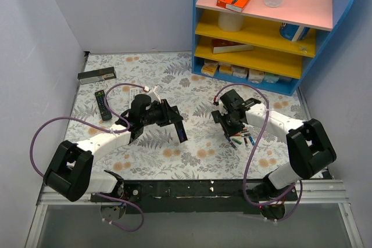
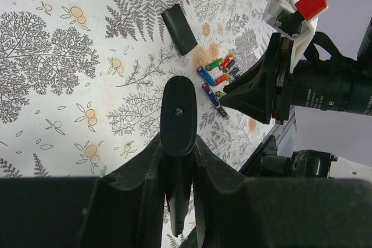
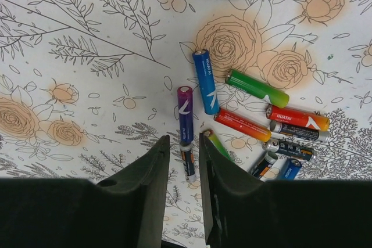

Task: Load the batteries into the remote control
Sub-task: Pick up the battery from the center of the board.

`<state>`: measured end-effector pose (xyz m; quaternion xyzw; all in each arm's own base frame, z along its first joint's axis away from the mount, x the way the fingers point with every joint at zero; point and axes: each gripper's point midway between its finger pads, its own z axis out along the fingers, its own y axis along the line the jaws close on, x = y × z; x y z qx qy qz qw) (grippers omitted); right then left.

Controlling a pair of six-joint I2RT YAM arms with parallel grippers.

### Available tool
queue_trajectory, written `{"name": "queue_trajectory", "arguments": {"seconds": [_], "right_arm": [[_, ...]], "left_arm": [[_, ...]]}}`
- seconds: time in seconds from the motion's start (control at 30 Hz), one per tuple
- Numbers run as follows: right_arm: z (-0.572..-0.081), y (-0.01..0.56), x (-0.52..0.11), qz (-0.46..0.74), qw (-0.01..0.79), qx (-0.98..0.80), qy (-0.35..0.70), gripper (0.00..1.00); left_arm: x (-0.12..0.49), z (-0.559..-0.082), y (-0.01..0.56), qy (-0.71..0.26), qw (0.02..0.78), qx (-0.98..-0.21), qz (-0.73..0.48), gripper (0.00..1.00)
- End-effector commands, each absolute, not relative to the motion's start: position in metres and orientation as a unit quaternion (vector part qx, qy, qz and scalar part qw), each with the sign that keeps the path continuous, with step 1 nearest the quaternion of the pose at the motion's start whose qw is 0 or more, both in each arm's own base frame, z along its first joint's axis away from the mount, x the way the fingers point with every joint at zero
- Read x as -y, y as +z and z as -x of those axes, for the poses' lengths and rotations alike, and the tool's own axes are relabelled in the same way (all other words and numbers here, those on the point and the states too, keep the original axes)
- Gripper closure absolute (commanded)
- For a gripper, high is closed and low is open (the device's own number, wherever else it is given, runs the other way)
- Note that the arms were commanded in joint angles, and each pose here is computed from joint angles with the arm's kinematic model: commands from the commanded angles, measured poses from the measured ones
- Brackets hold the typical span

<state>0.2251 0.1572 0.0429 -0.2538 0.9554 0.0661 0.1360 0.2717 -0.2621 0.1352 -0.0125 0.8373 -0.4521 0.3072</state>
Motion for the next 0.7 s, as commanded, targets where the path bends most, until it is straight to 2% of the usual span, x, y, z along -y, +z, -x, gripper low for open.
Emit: {"name": "queue_trajectory", "arguments": {"seconds": [0.0, 0.67], "right_arm": [[-0.229, 0.037, -0.159, 0.244, 0.137, -0.958, 0.067, 0.67], [-0.216, 0.01, -0.155, 0.258, 0.1, -0.96, 0.045, 0.71]], "left_arm": [[0.263, -0.271, 0.155, -0.461, 0.328, -0.825, -0.009, 1.0], [0.265, -0.27, 0.158, -0.474, 0.326, -0.818, -0.002, 1.0]]}}
